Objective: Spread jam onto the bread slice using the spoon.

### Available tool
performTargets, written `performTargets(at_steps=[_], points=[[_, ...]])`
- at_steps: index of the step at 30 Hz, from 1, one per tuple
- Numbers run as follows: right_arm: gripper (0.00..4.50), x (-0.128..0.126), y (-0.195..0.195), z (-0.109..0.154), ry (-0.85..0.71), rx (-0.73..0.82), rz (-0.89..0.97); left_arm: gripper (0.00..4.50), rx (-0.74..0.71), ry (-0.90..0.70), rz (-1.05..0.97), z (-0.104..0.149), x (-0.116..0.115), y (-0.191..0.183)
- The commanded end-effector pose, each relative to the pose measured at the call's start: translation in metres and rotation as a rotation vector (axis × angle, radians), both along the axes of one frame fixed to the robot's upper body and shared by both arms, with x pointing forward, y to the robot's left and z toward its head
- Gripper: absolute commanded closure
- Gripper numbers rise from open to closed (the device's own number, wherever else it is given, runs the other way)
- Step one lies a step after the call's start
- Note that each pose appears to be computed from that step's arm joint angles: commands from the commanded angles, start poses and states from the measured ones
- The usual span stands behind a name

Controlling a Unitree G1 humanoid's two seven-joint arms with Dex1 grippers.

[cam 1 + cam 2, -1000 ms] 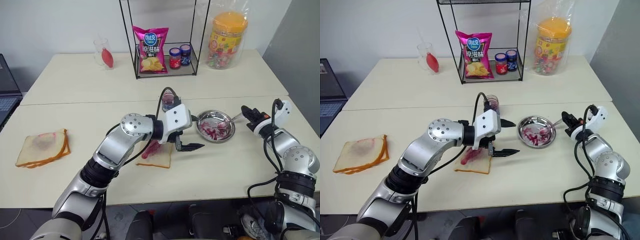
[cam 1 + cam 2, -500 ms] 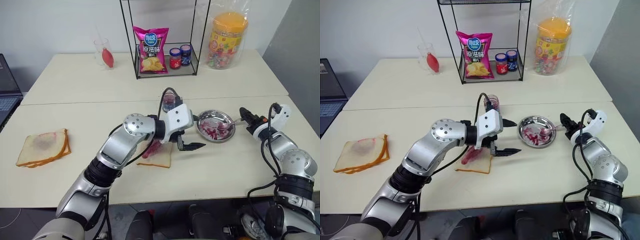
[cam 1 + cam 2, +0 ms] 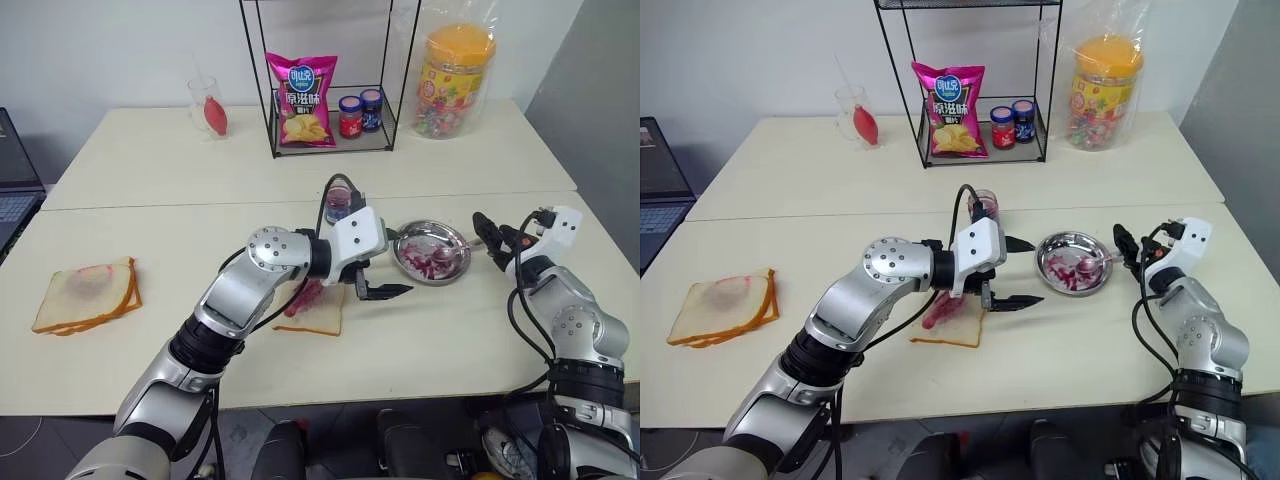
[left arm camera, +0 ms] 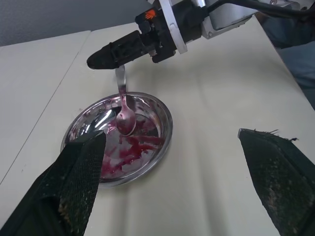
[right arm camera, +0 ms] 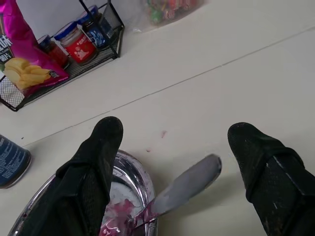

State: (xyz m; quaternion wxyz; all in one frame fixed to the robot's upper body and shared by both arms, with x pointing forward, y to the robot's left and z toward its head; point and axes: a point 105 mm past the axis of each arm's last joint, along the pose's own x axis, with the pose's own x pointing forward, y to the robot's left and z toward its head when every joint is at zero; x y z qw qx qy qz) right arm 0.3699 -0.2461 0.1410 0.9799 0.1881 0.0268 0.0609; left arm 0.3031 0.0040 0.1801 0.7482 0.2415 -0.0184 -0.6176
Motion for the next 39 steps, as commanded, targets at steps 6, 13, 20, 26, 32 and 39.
performTargets(at_steps=[6, 13, 20, 26, 32, 39], points=[[0.68, -0.006, -0.003, 0.041, -0.186, -0.130, -0.055, 0.00, -0.044, -0.066, 0.028, 0.018, 0.006, 0.002], [0.68, -0.022, 0.009, 0.077, -0.332, -0.233, 0.026, 0.00, -0.049, -0.114, 0.174, 0.024, 0.021, 0.044], [0.68, -0.045, 0.034, 0.088, -0.350, -0.353, 0.221, 0.00, 0.028, -0.054, 0.360, 0.010, 0.022, 0.115], [0.10, -0.087, 0.069, 0.062, -0.212, -0.527, 0.609, 0.00, 0.110, -0.048, 0.524, 0.010, -0.002, 0.187], [0.10, -0.108, 0.058, 0.051, -0.140, -0.598, 0.719, 0.00, 0.173, 0.046, 0.583, -0.007, -0.037, 0.221], [0.10, -0.122, 0.052, 0.022, -0.058, -0.690, 0.832, 0.00, 0.116, 0.051, 0.582, -0.008, -0.046, 0.220]])
